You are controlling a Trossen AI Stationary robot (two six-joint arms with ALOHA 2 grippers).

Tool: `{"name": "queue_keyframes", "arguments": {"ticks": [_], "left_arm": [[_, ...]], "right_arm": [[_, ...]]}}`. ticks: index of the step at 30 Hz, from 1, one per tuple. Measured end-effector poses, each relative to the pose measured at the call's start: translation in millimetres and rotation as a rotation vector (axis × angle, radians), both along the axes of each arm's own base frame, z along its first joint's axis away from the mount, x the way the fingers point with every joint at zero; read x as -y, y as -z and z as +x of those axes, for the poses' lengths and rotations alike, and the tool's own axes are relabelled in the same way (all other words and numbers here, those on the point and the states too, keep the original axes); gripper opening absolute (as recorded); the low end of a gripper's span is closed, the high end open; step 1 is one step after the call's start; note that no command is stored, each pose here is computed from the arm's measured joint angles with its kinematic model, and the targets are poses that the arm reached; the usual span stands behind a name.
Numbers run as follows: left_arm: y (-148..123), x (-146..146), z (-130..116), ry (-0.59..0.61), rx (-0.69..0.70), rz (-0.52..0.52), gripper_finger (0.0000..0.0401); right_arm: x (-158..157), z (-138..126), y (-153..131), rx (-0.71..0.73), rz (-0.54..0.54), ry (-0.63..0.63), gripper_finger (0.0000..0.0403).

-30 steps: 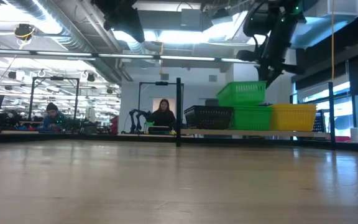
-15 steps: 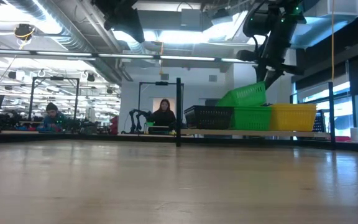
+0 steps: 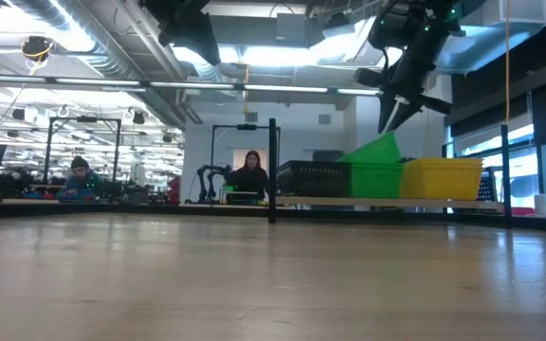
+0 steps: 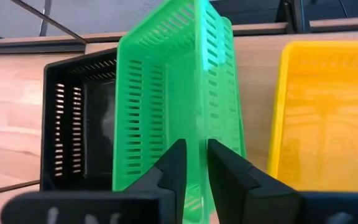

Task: Stack baskets on shelf by color
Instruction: Stack the green basket on the green baskets on the shelf

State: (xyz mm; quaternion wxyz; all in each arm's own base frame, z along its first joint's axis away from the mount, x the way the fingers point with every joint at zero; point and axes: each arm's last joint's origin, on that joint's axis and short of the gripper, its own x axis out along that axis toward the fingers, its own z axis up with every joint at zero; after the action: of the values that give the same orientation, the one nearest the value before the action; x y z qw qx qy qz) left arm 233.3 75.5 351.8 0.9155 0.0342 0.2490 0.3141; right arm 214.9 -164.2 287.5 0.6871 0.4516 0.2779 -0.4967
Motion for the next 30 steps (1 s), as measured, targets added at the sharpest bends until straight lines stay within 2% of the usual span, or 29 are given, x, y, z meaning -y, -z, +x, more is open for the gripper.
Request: {"name": "queue_keyframes", "arguments": {"ticks": [8,14,18,23,26,30], "left_arm": [[0.0,0.0,0.0,-0.001,0.001,-0.001,0.0074],[0.1,0.0,0.0,-0.001,0.000,-0.002,0.0074],[0.1,0.0,0.0,-0.001,0.001,-0.002,0.0074],[0.1,0.0,0.0,-0.002,0.002,-0.004,0.0074],[0.1,0.0,0.0,-0.004,0.005,-0.007,0.0074],[0.1,0.0,0.0,-0.004,0.005,-0.007,0.0074]], "right_arm": [[0.2,0.0,-1.2,-0.003,-0.020,-0.010,0.0062],[-1.8,-3.8,-9.9,-0.063,-0.166,0.046,0.0062],[-3.0,1.4,-16.6,-0.047,-0.251,-0.007,0.0062],[-0.7,8.2,-14.7,-0.023,-0.250,-0.096,0.0061],[2.2,9.0,-12.8,-0.044,-0.262,-0.121,0.0050],[6.8,8.1,-13.9,-0.042,-0.285,-0.123,0.0012]]}}
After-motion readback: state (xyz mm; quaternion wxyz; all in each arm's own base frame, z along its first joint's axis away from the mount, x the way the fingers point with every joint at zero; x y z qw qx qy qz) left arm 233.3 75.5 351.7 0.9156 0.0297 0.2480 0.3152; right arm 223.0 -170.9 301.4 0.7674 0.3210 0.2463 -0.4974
